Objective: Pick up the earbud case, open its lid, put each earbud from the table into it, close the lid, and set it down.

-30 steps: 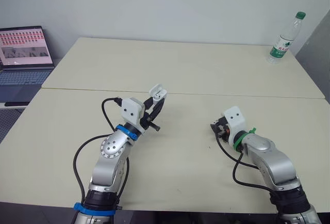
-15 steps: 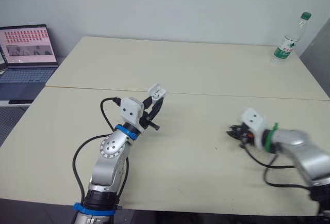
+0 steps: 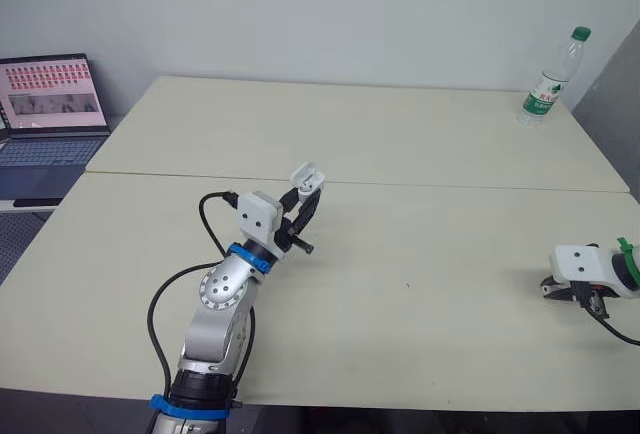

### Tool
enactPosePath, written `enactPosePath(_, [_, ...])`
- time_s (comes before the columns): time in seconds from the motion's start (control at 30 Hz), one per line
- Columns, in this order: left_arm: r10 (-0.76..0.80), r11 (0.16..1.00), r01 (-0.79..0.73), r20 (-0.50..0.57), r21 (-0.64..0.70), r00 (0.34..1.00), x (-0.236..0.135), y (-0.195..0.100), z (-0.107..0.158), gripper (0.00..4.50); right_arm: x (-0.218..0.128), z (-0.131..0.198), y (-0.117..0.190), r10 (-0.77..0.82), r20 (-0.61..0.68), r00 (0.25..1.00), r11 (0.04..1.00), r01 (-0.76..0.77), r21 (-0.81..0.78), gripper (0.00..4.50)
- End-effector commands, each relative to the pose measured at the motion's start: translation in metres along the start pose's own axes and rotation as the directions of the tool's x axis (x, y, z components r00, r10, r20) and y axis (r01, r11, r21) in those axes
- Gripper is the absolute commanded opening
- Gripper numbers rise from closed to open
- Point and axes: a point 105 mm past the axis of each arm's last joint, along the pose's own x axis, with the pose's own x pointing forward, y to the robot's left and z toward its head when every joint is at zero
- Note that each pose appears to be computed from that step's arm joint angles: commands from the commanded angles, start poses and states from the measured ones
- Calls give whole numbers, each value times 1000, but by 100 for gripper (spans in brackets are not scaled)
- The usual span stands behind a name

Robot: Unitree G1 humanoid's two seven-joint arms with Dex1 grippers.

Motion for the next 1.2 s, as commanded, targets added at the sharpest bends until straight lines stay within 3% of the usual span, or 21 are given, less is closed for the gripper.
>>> enactPosePath(0.03, [-7, 999, 5, 56, 36, 998, 0, -1, 16, 84, 6, -13, 9, 42, -43, 998, 999, -41, 23, 146])
enactPosePath(0.17, [-4, 999, 2, 54, 38, 999, 0, 1, 17, 84, 7, -14, 10, 43, -50, 998, 999, -42, 24, 282])
enactPosePath(0.57, [-9, 999, 7, 56, 36, 998, 1, 0, 17, 84, 6, -15, 5, 41, -88, 995, 999, -40, 11, 282])
enactPosePath(0.67, [-8, 999, 7, 57, 34, 998, 2, -1, 17, 84, 7, -17, 2, 29, -112, 993, 999, -31, -12, 226])
enactPosePath(0.83, [-6, 999, 4, 58, 34, 998, 1, -1, 17, 84, 5, -21, -3, 21, -147, 989, 999, -26, -32, 54])
enactPosePath(1.07, [-8, 999, 6, 59, 34, 998, 1, -2, 17, 84, 7, -5, -9, 17, -77, 997, 999, -20, -31, 43])
enactPosePath(1.17, [-11, 999, 9, 59, 32, 998, 1, -3, 17, 84, 8, 33, -16, 20, 117, 993, 1000, -19, -13, 43])
enactPosePath(1.2, [-13, 999, 11, 59, 32, 998, 1, -3, 17, 84, 7, 58, -23, -6, 234, 972, 1000, 6, -1, 43])
